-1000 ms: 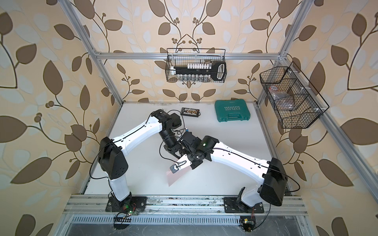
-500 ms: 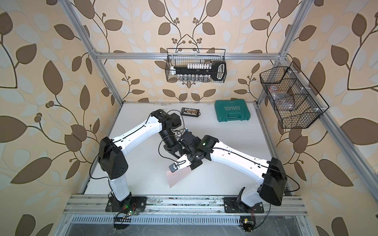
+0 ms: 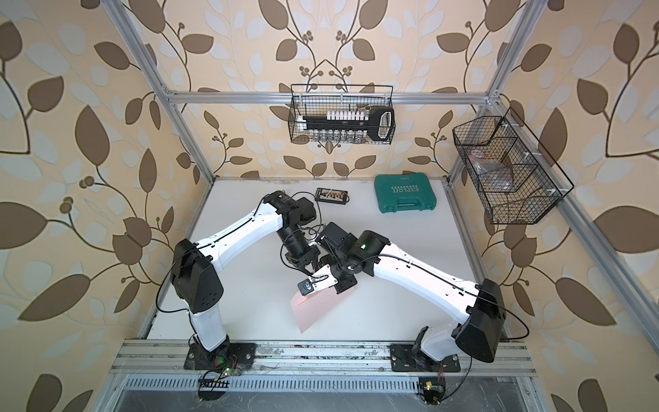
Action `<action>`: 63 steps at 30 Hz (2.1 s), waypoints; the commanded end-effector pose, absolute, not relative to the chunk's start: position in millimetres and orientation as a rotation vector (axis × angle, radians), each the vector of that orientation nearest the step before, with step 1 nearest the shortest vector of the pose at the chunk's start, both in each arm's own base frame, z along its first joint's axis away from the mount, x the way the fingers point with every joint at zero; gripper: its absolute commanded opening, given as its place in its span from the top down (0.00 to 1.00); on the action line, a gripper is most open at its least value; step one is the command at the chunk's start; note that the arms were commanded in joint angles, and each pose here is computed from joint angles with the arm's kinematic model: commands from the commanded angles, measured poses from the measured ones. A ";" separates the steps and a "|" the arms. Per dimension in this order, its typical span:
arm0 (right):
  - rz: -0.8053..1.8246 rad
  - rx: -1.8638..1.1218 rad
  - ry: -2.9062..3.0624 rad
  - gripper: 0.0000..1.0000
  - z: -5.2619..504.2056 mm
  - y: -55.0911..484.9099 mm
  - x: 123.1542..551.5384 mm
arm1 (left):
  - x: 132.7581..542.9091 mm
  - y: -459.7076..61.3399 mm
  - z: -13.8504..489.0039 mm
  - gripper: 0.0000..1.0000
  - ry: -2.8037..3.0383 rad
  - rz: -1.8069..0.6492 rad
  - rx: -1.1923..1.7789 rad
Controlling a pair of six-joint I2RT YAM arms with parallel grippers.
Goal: Fold the letter paper in half and place it into the envelope
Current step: Place the letter paper in the envelope.
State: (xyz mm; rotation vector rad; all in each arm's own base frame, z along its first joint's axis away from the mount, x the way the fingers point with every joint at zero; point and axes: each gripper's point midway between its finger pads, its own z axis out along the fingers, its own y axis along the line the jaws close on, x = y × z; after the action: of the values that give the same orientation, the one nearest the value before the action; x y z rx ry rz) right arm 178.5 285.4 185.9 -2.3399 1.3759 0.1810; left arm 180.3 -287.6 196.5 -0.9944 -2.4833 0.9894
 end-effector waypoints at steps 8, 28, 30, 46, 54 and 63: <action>0.279 -2.361 1.395 0.96 183.5 293.6 167.3 | 173.1 -291.2 210.7 1.00 -2.459 1.034 -1.023; 0.276 -2.381 1.433 0.99 155.4 301.2 170.0 | 164.7 -291.3 215.2 1.00 -2.447 1.053 -1.045; 0.276 -2.378 1.440 1.00 153.2 300.7 169.8 | 164.2 -291.7 215.2 1.00 -2.444 1.056 -1.046; 0.207 -2.291 1.419 0.94 172.0 305.0 182.2 | 162.9 -287.8 215.6 1.00 -2.463 1.040 -1.050; 0.136 -2.155 1.416 0.66 211.3 294.8 194.3 | 183.0 -278.3 205.6 1.00 -2.601 0.969 -1.019; 0.118 -1.829 1.564 0.54 237.2 259.9 204.6 | 243.7 -238.5 186.7 1.00 -2.967 0.856 -0.760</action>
State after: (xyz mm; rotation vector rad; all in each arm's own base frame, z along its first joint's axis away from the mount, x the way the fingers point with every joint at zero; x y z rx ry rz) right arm 199.0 268.3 240.0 -1.9521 1.4675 0.1149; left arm 217.1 -252.8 178.2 -0.8465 -2.7796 0.8753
